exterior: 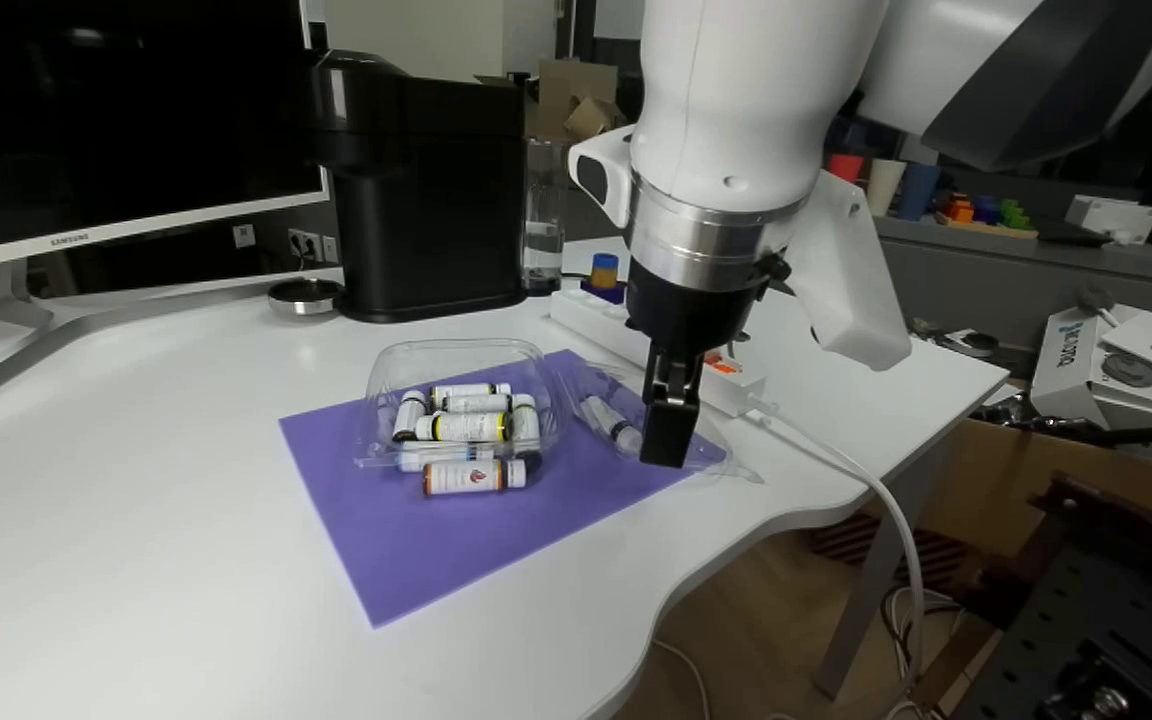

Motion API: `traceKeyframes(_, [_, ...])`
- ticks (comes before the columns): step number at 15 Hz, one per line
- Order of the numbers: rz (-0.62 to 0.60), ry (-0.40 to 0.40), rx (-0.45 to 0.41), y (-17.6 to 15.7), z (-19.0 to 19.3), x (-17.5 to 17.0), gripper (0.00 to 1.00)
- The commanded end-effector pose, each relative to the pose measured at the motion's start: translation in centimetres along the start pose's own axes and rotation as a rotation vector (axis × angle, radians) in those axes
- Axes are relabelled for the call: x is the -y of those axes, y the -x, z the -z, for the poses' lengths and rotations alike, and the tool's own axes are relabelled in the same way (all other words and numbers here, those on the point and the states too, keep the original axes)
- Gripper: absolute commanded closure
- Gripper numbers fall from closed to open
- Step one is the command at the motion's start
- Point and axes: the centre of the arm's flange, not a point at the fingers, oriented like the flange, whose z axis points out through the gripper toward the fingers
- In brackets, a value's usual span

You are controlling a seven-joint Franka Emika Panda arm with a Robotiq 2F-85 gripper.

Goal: Close the lid of the plastic storage box

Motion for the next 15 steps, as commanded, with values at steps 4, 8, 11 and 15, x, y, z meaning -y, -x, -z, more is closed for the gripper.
traceKeyframes(4, [-0.008, 0.063, -0.039, 1.6, -2.8, 0.7, 0.0])
traceKeyframes(8, [0.001, 0.074, -0.046, 1.7, -4.0, 1.6, 0.0])
traceKeyframes(11, [-0.002, 0.09, -0.047, 1.6, -5.0, 2.1, 0.0])
traceKeyframes(15, [-0.01, 0.124, -0.065, 1.2, -5.7, 1.9, 0.0])
